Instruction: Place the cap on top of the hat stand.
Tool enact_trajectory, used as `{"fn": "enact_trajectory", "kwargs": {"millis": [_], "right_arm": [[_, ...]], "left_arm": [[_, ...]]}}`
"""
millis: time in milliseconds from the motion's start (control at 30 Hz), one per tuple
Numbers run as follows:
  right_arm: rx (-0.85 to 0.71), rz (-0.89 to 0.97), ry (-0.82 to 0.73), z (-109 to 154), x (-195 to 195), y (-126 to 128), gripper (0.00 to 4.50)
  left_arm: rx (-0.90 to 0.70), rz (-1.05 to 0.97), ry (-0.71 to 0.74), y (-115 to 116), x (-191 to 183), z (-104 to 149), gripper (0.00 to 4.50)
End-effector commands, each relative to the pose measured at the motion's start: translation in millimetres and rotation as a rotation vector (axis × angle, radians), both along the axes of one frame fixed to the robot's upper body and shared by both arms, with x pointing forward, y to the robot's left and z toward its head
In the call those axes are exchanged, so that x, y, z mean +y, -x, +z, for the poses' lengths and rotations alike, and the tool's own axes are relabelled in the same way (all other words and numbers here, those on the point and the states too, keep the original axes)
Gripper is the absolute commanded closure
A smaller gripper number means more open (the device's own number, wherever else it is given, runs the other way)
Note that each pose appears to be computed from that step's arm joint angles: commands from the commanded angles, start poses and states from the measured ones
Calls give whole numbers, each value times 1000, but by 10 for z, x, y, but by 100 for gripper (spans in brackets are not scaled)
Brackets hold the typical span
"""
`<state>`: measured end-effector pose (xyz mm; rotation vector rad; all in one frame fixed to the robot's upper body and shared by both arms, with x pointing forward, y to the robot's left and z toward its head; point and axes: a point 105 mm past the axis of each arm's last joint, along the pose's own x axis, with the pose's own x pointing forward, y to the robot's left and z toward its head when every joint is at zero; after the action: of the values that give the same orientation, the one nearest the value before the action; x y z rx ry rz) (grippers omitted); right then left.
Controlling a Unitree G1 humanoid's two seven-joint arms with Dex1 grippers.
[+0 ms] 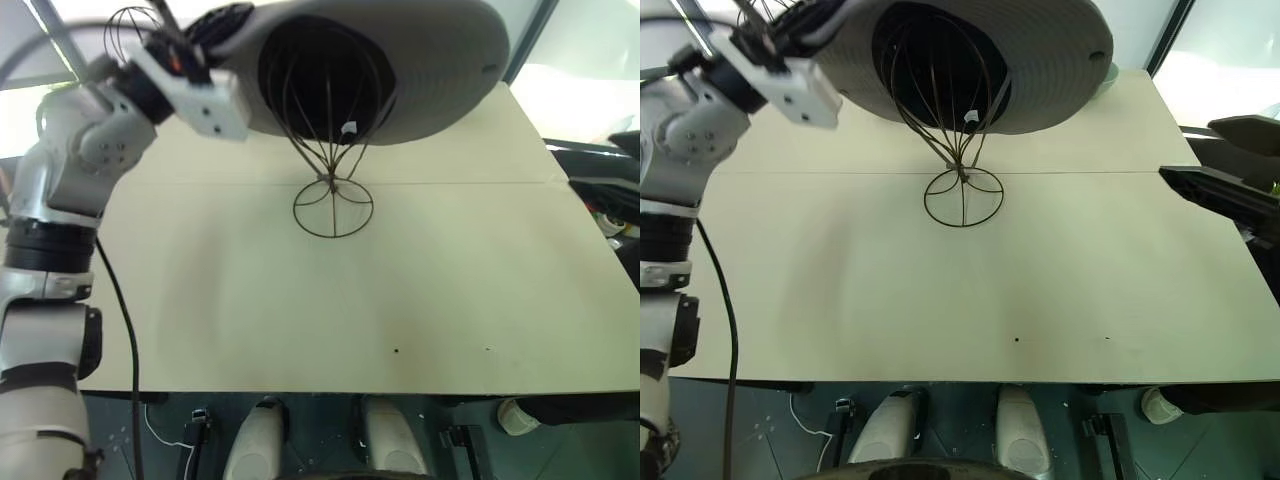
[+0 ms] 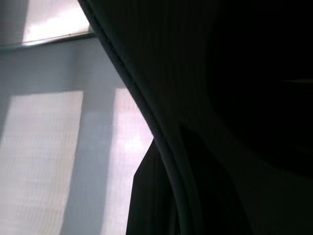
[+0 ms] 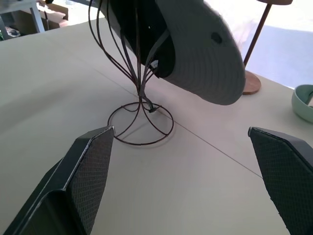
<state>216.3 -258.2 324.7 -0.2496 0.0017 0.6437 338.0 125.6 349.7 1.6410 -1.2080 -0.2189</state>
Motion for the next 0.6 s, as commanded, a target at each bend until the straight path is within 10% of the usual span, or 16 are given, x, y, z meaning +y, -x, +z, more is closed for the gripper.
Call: {"fn": "enact_trajectory", "kwargs": {"millis": [33, 600], "right_arm": [[-38, -14, 6, 74, -25, 73, 0], [-35, -75, 2, 70, -147, 27, 0]], "left_arm": [[-176, -113, -94, 214, -109, -89, 445], [10, -118, -128, -128, -56, -950, 445]]}}
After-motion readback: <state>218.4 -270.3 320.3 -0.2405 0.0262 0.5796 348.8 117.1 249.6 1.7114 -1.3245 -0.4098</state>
